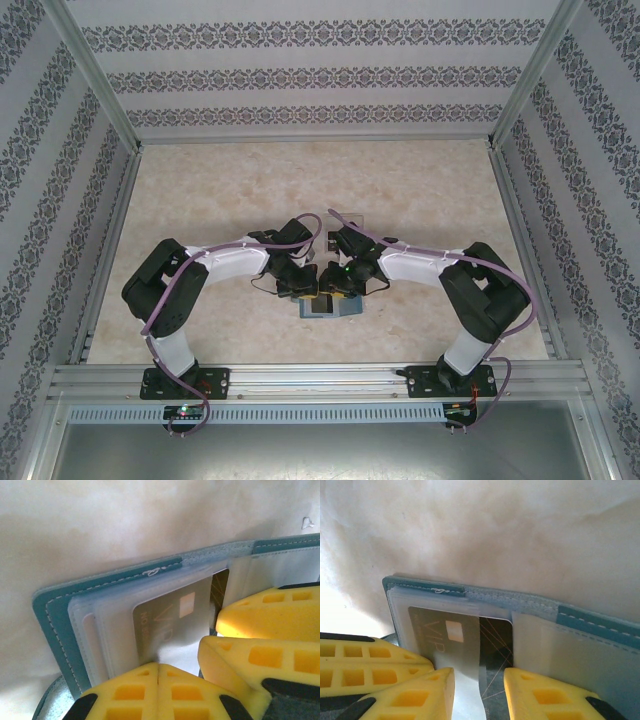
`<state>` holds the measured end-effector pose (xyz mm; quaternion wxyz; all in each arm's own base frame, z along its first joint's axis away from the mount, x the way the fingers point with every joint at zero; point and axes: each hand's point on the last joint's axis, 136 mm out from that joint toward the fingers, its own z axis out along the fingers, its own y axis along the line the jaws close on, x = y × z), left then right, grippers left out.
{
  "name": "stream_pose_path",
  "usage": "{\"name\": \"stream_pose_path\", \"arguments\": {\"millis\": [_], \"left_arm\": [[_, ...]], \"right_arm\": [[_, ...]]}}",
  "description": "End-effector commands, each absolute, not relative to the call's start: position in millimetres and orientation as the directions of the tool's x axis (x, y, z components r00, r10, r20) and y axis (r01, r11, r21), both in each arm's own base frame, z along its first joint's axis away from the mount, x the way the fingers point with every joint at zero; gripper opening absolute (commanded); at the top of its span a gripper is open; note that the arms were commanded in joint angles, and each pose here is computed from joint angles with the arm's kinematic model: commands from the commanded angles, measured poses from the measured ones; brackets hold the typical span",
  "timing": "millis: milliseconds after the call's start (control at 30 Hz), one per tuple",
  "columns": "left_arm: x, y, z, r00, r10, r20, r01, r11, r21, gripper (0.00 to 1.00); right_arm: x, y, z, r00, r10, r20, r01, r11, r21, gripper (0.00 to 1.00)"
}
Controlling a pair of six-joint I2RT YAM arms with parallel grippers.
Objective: Take the credit cards out of the card holder
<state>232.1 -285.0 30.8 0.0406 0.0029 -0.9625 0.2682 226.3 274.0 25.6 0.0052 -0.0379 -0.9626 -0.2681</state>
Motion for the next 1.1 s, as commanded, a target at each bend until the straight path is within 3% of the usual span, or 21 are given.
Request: {"name": "stream_pose_path", "arguments": {"millis": [0,767,1067], "left_arm": [[226,-280,29,-0.997,0.011,0.075,-0.027,0.87,-0.493,0.04],[221,-271,9,-0.993,0.012,0.114,-0.039,0.9,-0.434,0.03],[218,-266,0,-0.99,0.021,0.142,-0.038,0.917,-0.397,0.02]], "right_arm": [[222,250,19,-0.996,0.083,0.019,0.084,0.909,0.409,0.35],[221,253,26,-0.993,0.109,0.038,0.113,0.86,0.497,0.39],[219,264,19,-0.993,0.089,0.071,0.114,0.826,0.552,0.31]]}}
